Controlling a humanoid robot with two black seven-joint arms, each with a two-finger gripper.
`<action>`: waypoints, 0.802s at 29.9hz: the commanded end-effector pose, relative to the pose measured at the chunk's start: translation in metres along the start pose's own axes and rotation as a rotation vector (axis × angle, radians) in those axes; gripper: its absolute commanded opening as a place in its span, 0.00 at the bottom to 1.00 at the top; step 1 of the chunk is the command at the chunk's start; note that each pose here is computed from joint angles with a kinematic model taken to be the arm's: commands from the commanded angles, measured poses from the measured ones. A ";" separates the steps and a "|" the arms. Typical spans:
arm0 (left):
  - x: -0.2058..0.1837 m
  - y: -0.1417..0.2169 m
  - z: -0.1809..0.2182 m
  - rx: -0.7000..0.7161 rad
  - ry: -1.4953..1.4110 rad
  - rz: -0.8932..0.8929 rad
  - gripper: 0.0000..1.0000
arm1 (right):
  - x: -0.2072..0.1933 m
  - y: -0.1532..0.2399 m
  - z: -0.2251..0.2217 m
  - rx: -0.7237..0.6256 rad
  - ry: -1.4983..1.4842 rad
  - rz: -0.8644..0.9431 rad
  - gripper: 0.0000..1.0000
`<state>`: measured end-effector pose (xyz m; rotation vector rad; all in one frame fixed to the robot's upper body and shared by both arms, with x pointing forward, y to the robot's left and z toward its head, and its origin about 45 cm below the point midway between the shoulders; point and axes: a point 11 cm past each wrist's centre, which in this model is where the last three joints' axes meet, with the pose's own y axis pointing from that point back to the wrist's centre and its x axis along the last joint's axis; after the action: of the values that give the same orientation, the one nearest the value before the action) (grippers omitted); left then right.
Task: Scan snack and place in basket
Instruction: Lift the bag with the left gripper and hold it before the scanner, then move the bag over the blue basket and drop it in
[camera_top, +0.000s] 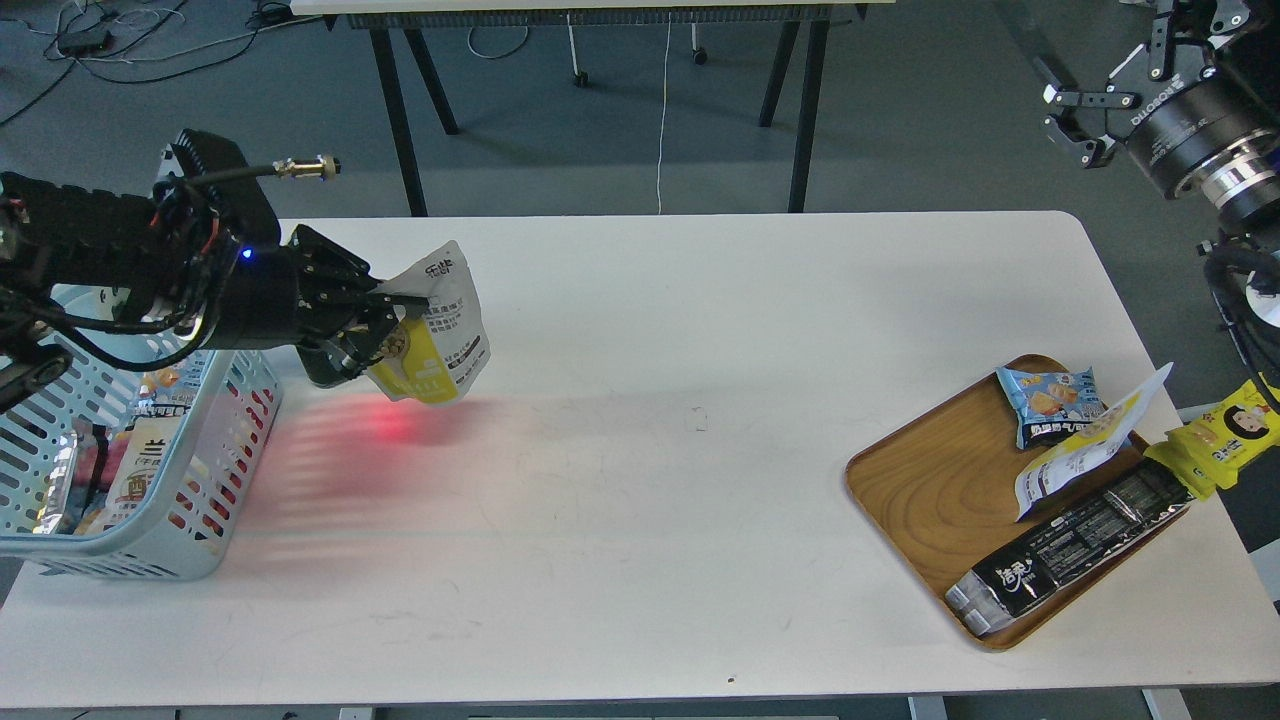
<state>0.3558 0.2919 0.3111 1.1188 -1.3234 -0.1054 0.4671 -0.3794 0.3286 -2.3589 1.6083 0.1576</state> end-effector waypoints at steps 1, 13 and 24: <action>0.004 0.001 0.001 -0.001 -0.010 0.005 0.01 | -0.001 0.000 0.000 0.001 -0.001 -0.002 0.99; -0.020 0.001 -0.023 0.057 0.059 -0.045 0.01 | -0.002 -0.003 -0.003 0.007 0.001 -0.006 0.99; -0.023 0.000 -0.026 0.064 0.070 -0.050 0.01 | -0.002 -0.003 -0.005 0.010 0.003 -0.008 0.99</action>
<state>0.3678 0.3244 0.2990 1.2068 -1.2398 -0.0615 0.4687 -0.3781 0.3337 -2.3580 1.5996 0.1463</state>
